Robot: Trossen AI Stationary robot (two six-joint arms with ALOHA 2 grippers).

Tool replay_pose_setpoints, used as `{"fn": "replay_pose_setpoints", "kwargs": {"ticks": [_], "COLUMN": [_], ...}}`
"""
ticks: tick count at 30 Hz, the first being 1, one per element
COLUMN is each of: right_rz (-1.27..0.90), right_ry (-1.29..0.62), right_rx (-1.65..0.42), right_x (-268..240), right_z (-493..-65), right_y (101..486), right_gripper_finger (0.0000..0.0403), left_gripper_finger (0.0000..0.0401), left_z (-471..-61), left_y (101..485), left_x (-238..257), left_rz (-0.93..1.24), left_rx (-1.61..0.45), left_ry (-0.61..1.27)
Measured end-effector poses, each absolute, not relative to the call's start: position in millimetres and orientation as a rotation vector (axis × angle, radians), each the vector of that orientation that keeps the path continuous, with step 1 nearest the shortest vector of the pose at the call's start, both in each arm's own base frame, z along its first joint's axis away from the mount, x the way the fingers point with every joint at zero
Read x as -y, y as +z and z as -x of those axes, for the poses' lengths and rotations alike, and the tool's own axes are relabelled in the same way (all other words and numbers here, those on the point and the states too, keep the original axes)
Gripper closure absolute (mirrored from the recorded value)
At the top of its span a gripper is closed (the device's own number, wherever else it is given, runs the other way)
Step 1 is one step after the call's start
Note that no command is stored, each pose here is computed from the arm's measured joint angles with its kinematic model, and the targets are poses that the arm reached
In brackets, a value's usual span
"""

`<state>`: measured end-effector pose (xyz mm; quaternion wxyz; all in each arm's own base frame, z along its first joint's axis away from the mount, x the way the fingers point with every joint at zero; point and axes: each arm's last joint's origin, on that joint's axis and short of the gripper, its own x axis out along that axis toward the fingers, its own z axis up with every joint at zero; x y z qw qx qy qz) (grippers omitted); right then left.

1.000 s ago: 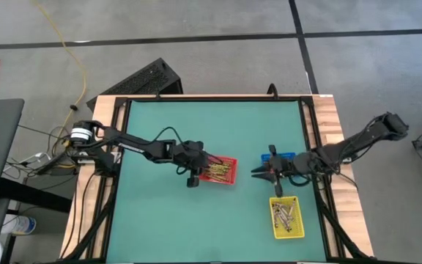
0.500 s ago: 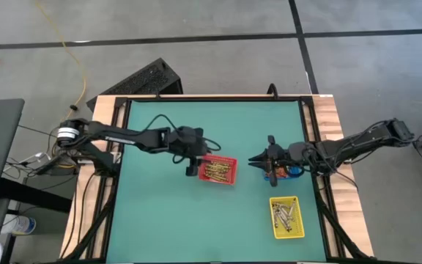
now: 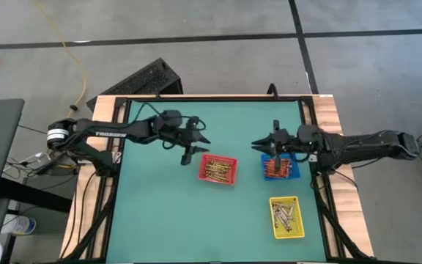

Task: Sort crayons
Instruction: Return to Home Position

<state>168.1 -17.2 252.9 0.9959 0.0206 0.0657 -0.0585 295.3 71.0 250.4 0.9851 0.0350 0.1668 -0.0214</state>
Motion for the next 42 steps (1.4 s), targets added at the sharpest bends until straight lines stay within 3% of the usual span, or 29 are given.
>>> {"fn": "replay_pose_setpoints", "kwargs": {"ticks": [8,15,32,42], "right_rz": [-0.046,-0.044,-0.094,-0.131], "right_ry": [-0.174,-0.194,-0.226,-0.222], "right_rx": [-0.169,-0.055,0.056,0.105], "right_x": [30,28,23,21], "right_z": [-144,-131,-98,-92], "right_y": [254,229,210,182], "right_gripper_finger": [0.034,0.034,0.034,0.034], "left_gripper_finger": [0.0296,0.0315,0.0324,0.0324], "left_z": [-237,-194,-122,-108], "left_y": [254,234,186,194], "left_x": [-73,-66,-42,-35], "left_rz": [-0.045,0.001,0.141,0.125], "left_rx": [-0.145,0.018,0.216,0.269], "left_ry": [0.119,0.217,0.255,0.194]}}
